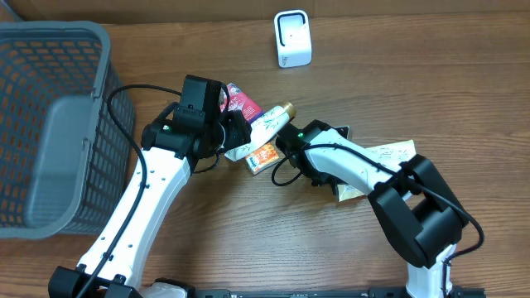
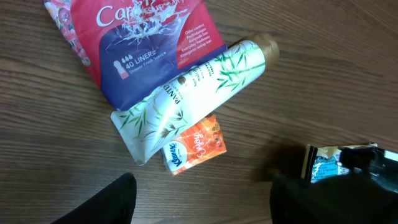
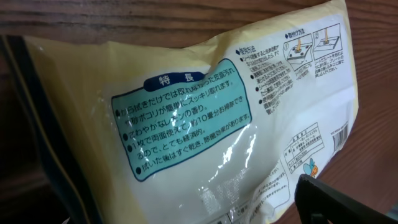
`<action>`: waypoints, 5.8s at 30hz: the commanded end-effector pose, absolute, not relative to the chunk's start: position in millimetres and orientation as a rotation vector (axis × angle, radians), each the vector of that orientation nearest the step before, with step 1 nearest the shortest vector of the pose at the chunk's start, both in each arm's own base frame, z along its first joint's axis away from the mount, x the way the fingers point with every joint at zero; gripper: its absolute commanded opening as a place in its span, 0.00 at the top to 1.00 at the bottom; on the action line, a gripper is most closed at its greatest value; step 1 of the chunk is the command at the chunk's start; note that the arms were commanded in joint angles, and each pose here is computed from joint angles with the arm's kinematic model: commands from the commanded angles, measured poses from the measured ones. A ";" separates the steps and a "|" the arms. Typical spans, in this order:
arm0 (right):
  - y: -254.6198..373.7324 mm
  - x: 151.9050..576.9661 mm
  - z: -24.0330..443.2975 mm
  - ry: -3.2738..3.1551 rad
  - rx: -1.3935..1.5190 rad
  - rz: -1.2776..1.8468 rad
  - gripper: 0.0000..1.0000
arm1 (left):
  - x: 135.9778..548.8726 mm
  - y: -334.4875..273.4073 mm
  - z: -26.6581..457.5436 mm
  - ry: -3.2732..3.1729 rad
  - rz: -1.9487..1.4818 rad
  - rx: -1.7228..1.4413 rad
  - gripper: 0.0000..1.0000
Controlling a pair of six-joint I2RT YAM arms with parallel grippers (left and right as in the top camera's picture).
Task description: Scan the item barcode
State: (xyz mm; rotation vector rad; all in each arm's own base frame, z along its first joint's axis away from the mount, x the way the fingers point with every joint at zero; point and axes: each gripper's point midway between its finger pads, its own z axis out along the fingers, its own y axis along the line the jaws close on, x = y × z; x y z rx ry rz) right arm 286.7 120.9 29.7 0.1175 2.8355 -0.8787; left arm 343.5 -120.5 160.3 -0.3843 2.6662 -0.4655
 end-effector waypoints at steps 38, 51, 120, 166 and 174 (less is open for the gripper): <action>288.2 341.2 214.9 2.924 -0.333 1.140 0.96 | 342.0 -115.7 157.7 2.677 -0.438 -0.393 0.36; 198.5 361.3 115.4 3.080 0.187 1.106 0.96 | 338.0 -114.6 155.4 2.696 -0.430 -0.397 0.36; 137.2 385.1 45.5 2.980 0.804 0.389 0.96 | 334.3 -113.7 153.5 2.713 -0.422 -0.402 0.32; 209.9 625.7 195.6 1.724 0.733 0.906 0.96 | 332.7 -113.6 152.1 2.722 -0.418 -0.403 0.36; 197.8 632.7 213.5 1.688 0.634 0.748 0.96 | 332.6 -113.6 152.0 2.723 -0.418 -0.403 0.36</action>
